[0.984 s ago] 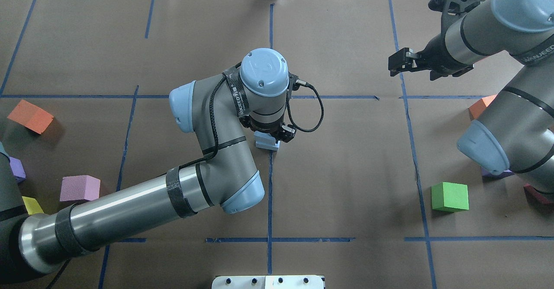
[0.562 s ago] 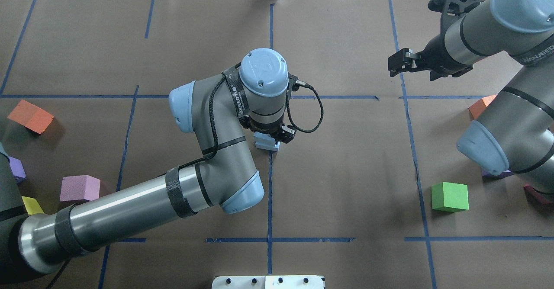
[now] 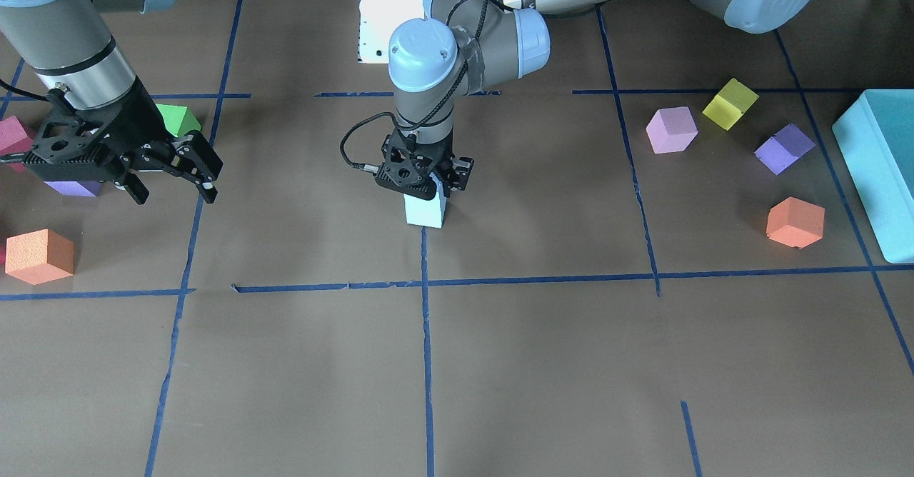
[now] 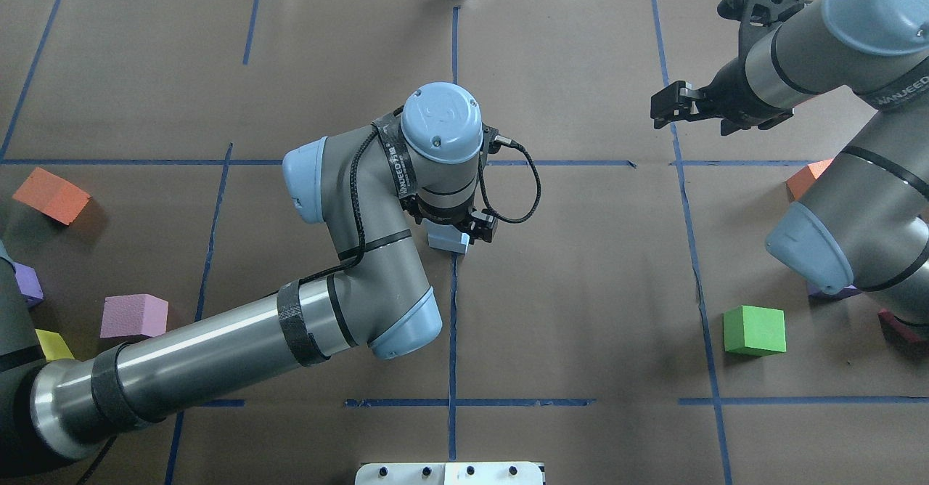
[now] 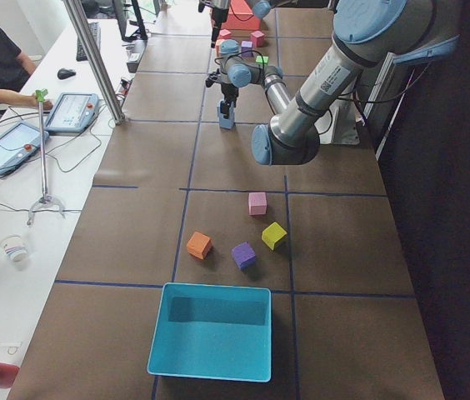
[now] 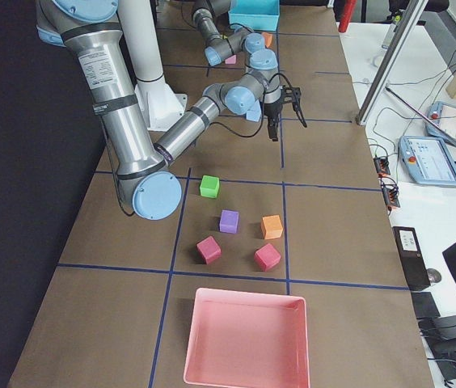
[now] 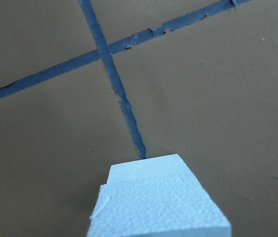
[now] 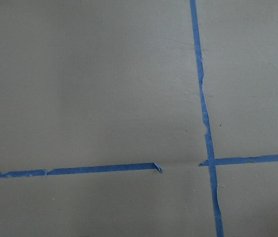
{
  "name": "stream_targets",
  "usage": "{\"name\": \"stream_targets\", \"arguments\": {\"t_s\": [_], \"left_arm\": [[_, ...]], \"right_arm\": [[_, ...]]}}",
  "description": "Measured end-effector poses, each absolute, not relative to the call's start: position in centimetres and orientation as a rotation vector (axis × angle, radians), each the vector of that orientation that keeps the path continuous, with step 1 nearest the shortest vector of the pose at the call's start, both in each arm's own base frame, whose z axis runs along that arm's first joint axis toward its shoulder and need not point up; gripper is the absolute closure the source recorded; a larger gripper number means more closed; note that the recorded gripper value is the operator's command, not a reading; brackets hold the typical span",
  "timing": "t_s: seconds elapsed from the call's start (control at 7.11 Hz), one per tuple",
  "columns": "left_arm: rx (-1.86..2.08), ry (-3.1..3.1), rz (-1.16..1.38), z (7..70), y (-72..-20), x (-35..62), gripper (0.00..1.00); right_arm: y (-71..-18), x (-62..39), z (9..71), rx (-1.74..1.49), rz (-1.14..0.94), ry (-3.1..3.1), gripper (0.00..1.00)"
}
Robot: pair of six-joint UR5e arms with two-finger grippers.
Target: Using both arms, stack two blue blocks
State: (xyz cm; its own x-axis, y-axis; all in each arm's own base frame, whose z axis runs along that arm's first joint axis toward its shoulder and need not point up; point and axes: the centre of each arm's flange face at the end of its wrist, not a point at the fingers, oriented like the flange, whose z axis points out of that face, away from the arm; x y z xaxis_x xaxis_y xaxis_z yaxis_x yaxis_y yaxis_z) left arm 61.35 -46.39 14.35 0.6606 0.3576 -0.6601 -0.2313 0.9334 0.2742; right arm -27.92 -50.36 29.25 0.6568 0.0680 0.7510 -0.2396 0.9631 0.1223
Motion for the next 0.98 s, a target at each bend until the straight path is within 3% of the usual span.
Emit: {"name": "stream_targets", "arguments": {"t_s": [0.42, 0.98], "left_arm": [[0.196, 0.804, 0.326, 12.5, -46.6, 59.5, 0.00], [0.282, 0.807, 0.230, 8.7, -48.9, 46.0, 0.00]], "right_arm": [[-50.4, -27.9, 29.2, 0.219, 0.176, -0.838, 0.00], [-50.4, -27.6, 29.3, 0.222, 0.174, -0.837, 0.00]]}}
